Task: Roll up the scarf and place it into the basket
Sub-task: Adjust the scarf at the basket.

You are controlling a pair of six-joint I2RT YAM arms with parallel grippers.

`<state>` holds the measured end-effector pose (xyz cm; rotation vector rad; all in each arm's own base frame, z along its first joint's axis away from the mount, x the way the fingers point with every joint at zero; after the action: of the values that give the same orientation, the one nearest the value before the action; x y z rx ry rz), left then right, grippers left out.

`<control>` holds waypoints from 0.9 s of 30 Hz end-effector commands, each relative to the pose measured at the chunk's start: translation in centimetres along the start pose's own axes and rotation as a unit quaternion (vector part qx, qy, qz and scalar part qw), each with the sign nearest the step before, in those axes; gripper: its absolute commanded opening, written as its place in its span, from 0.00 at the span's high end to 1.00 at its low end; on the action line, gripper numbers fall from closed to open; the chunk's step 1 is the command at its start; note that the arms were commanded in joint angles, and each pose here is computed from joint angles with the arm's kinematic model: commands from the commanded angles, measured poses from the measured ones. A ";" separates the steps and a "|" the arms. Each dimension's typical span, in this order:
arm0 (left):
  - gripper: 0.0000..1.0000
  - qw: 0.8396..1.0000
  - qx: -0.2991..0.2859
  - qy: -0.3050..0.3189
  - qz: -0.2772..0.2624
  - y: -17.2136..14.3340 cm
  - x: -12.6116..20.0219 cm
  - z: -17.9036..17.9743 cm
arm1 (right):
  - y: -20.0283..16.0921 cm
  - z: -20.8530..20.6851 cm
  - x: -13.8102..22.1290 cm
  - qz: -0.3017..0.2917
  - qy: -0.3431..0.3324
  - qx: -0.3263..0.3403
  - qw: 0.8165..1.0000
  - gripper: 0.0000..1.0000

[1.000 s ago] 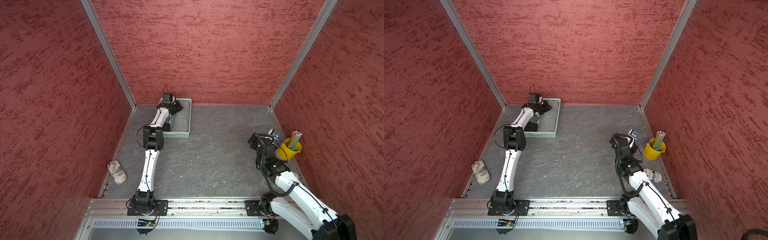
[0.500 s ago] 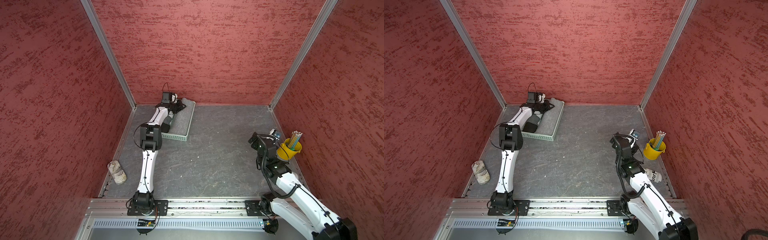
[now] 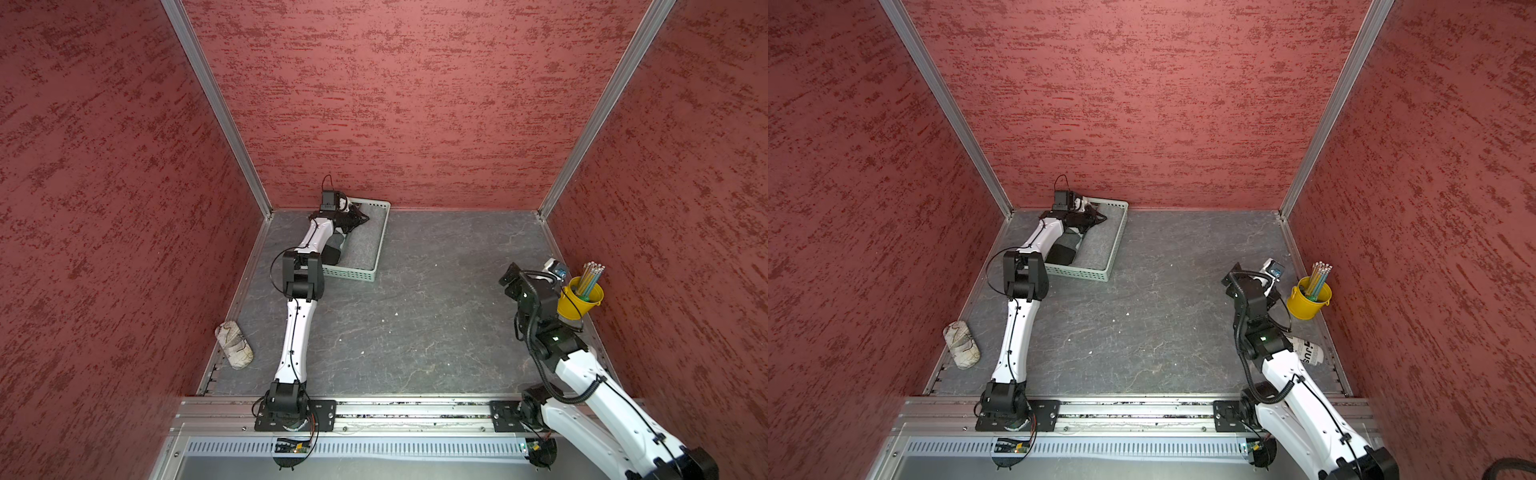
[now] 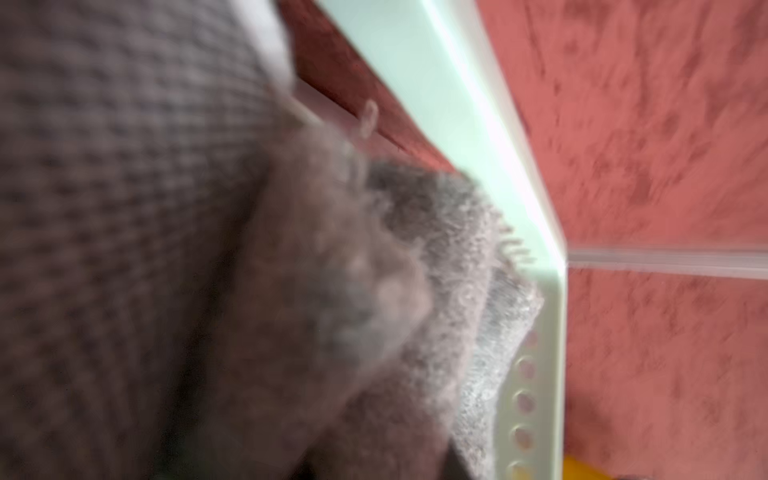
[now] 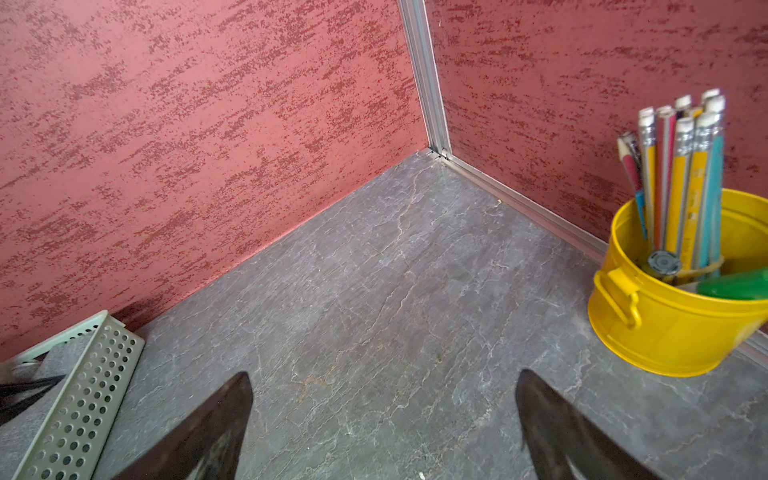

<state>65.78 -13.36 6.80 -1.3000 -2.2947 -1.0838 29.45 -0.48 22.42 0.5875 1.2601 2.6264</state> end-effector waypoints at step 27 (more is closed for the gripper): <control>0.00 0.963 -0.144 0.179 -0.140 2.9 19.0 -8.6 | 0.5 -1.1 0.8 -0.018 -0.005 -0.004 1.000 0.01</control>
<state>58.12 -8.53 23.27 -0.8854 -2.1635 -1.5257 28.55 -0.83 23.54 0.5197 1.2265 2.6302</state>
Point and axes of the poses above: each gripper's point midway between its finger pads, its own x axis back along the fingers, its own z axis along the line the jaws close on, y = z × x, the point moved 1 cm from there along x, back along the fingers, and after that the axes turned 13 degrees about -x, right-handed, at the moved point
